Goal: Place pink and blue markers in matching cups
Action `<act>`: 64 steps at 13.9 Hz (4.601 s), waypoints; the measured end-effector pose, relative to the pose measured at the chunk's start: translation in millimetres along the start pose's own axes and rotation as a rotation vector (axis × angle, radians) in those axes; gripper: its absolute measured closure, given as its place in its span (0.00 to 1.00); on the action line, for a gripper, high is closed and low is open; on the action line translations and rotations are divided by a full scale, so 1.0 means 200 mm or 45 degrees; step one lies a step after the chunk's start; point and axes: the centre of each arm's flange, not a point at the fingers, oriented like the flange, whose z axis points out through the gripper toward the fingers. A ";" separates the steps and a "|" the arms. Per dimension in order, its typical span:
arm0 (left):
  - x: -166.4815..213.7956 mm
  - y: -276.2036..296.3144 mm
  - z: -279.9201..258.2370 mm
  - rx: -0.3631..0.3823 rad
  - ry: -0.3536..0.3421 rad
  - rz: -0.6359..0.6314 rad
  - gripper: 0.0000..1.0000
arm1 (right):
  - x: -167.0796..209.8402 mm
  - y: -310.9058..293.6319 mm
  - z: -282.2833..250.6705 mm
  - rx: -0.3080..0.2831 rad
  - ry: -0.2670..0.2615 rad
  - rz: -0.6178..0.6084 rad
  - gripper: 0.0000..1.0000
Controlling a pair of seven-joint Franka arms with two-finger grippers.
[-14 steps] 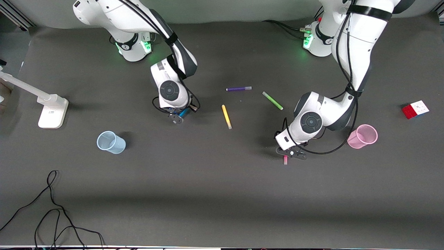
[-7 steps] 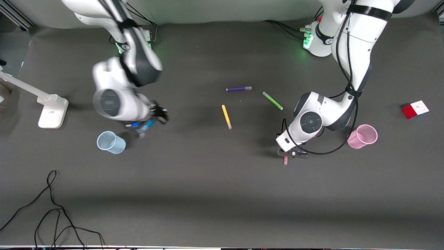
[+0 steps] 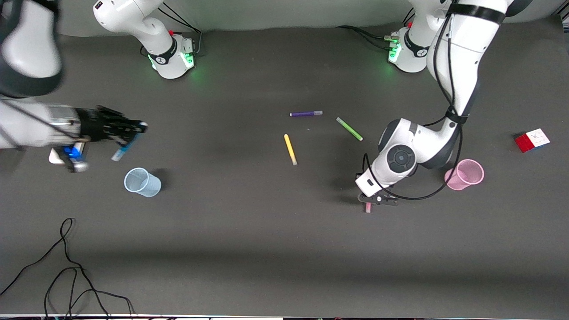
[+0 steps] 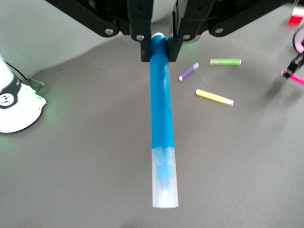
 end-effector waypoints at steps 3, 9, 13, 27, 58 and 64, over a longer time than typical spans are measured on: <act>0.07 -0.17 -0.38 -0.006 -0.069 -0.104 0.82 | 0.32 0.40 -0.02 0.124 -0.166 -0.060 0.82; 0.00 -0.81 -1.04 -0.030 -0.249 -0.310 0.82 | 0.64 0.54 0.25 0.225 -0.349 -0.092 0.82; -0.10 -1.30 -1.13 -0.082 -0.359 -0.310 0.82 | 0.81 0.53 0.45 0.220 -0.416 -0.171 0.82; -0.20 -1.51 -0.73 -0.017 -0.805 -0.114 0.82 | 1.10 0.58 0.71 0.323 -0.459 -0.234 0.82; -0.03 -1.56 -0.20 0.024 -0.936 -0.068 0.28 | 0.22 0.27 -0.44 -0.289 0.574 -0.812 0.00; 0.02 -1.58 -0.75 0.052 -0.680 -0.102 0.00 | 0.06 0.33 -0.43 -0.258 0.598 -0.909 0.00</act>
